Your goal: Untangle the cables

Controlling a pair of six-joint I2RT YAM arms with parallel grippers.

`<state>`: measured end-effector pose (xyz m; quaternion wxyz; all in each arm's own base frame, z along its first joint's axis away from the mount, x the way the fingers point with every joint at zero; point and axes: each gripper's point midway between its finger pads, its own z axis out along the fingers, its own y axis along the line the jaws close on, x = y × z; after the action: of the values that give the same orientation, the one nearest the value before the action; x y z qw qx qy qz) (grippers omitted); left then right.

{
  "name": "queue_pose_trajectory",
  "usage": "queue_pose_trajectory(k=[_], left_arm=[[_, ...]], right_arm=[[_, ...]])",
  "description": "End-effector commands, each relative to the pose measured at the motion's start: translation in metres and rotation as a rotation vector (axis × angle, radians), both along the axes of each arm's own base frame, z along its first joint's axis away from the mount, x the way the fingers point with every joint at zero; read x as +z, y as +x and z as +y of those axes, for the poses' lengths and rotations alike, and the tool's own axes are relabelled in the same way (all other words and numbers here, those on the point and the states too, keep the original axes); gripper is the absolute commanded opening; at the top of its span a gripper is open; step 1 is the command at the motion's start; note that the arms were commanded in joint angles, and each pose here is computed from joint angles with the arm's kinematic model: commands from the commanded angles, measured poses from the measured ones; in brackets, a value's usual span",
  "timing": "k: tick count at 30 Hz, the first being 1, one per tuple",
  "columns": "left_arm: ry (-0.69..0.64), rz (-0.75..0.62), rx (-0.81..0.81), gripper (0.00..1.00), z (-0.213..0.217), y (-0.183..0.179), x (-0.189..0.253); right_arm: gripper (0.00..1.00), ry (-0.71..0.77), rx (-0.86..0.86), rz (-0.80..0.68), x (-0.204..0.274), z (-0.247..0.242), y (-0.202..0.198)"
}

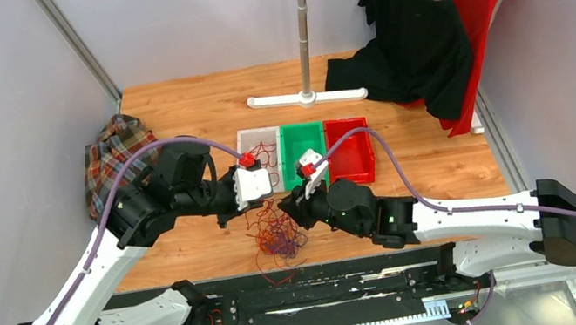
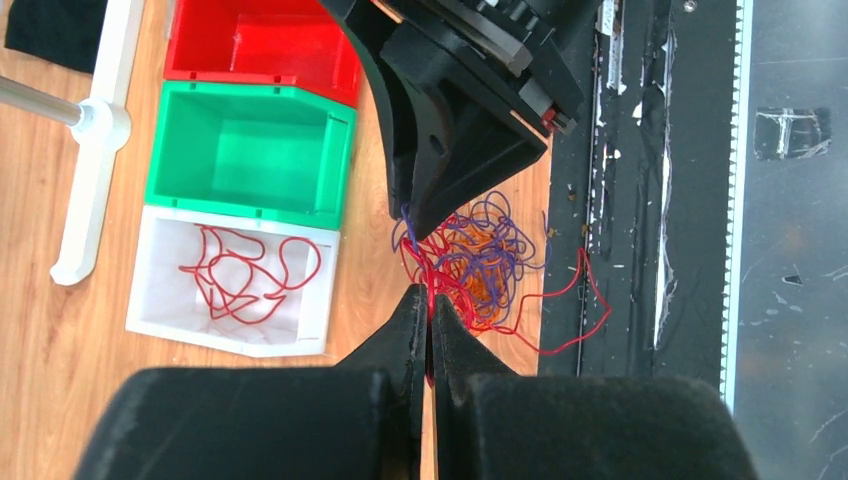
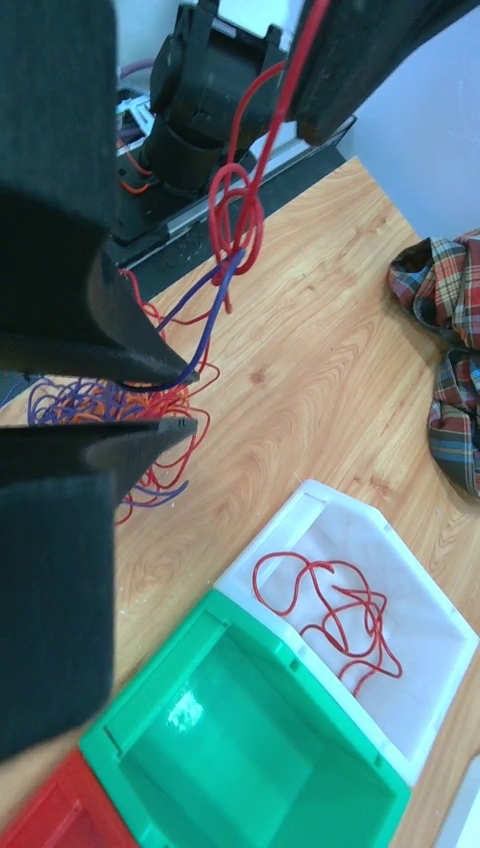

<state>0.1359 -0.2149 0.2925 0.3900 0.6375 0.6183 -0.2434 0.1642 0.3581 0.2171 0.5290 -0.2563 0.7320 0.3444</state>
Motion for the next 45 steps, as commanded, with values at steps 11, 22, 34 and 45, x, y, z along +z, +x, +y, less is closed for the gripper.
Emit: queue_pose_trajectory(k=[11, 22, 34, 45], left_arm=[[0.188, -0.453, -0.005, 0.0, 0.045, 0.039, 0.019], [0.313, -0.769, 0.085, 0.0, 0.091, 0.057, 0.068], [0.572, -0.85, 0.038, 0.0, 0.125, 0.063, 0.025], [0.812, -0.809, -0.043, 0.01, 0.159, 0.057, -0.059]], right_arm=[[0.0, 0.017, -0.245, -0.02, 0.03, -0.099, 0.041], [0.01, -0.035, -0.534, 0.034, 0.008, -0.204, 0.038], [0.01, 0.023, -0.816, -0.053, 0.059, -0.292, 0.029], [0.01, 0.039, -1.009, -0.161, 0.124, -0.353, 0.018]])
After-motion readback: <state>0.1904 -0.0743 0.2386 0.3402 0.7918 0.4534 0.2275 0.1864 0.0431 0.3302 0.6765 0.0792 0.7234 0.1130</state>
